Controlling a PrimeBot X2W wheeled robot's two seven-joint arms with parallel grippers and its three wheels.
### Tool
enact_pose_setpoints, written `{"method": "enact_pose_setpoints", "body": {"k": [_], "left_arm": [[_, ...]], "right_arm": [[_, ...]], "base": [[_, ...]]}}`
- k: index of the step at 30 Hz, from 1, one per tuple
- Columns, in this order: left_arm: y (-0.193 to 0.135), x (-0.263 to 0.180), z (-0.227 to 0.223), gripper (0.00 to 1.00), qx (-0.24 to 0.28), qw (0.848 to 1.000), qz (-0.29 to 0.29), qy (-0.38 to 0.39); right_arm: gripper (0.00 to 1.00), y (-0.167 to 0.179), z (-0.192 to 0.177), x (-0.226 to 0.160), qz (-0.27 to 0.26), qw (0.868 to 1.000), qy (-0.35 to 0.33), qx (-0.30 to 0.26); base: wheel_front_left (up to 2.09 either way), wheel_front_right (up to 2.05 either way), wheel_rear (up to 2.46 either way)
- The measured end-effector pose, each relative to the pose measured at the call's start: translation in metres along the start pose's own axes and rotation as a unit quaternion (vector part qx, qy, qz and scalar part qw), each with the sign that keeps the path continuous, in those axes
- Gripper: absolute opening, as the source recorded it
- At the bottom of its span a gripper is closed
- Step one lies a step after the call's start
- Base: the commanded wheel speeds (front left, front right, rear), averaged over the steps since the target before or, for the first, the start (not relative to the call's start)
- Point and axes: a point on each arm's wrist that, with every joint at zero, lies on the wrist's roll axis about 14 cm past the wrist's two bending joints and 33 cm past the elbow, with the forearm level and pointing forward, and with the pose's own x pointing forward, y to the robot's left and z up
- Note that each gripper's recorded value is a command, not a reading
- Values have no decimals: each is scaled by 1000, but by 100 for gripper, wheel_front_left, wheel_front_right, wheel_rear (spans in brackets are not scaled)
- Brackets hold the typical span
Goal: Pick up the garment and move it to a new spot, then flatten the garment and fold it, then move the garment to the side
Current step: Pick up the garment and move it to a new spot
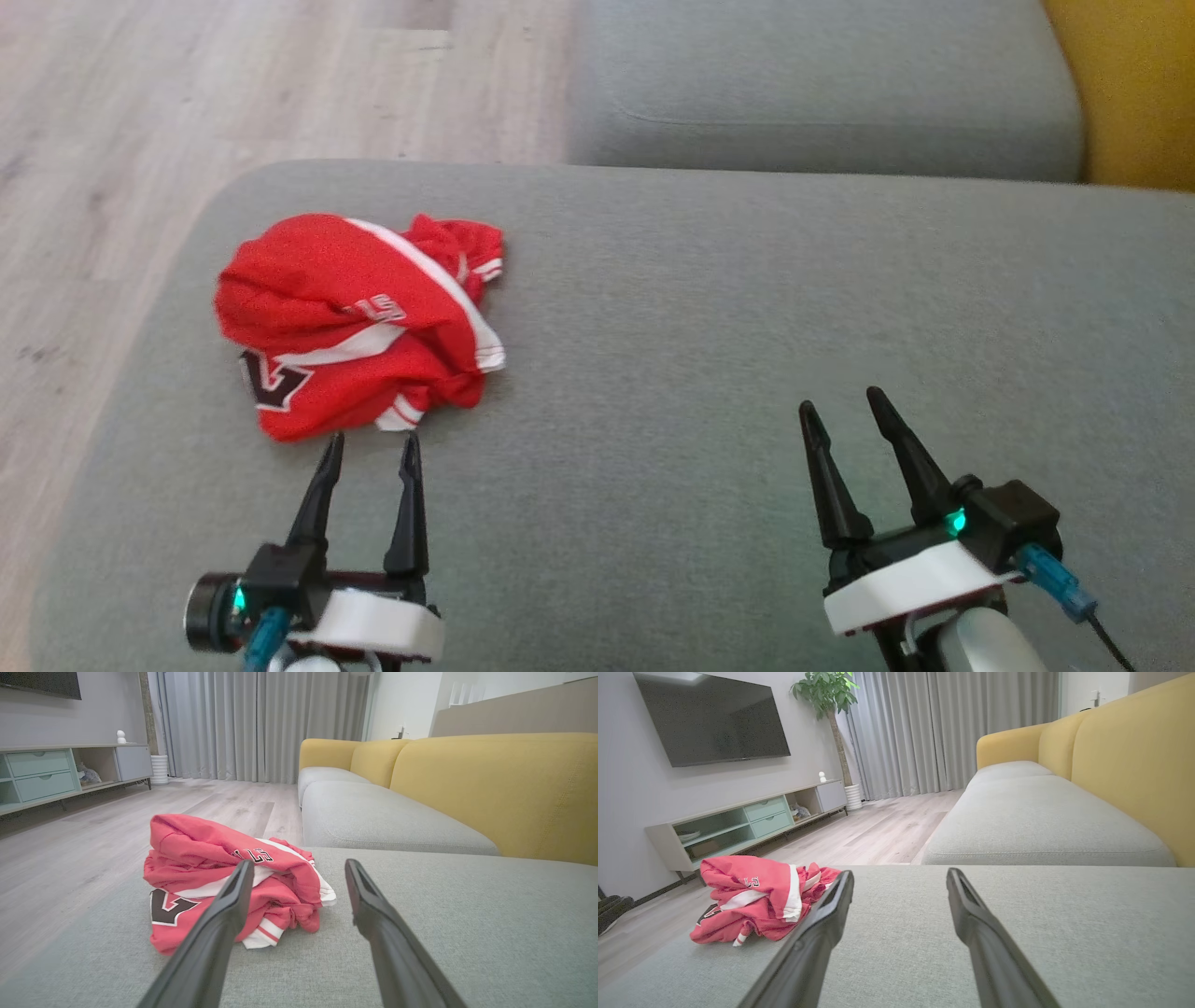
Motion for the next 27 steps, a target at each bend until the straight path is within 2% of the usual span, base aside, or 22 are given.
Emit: {"method": "enact_pose_setpoints", "body": {"k": [14,27], "left_arm": [[46,-45,0,100,3,997,81,-6],[69,-70,-5,100,4,992,124,-1]], "right_arm": [[100,62,-5,18,99,995,9,5],[100,90,-14,20,142,989,24,14]], "base": [[0,0,0],[0,0,0]]}}
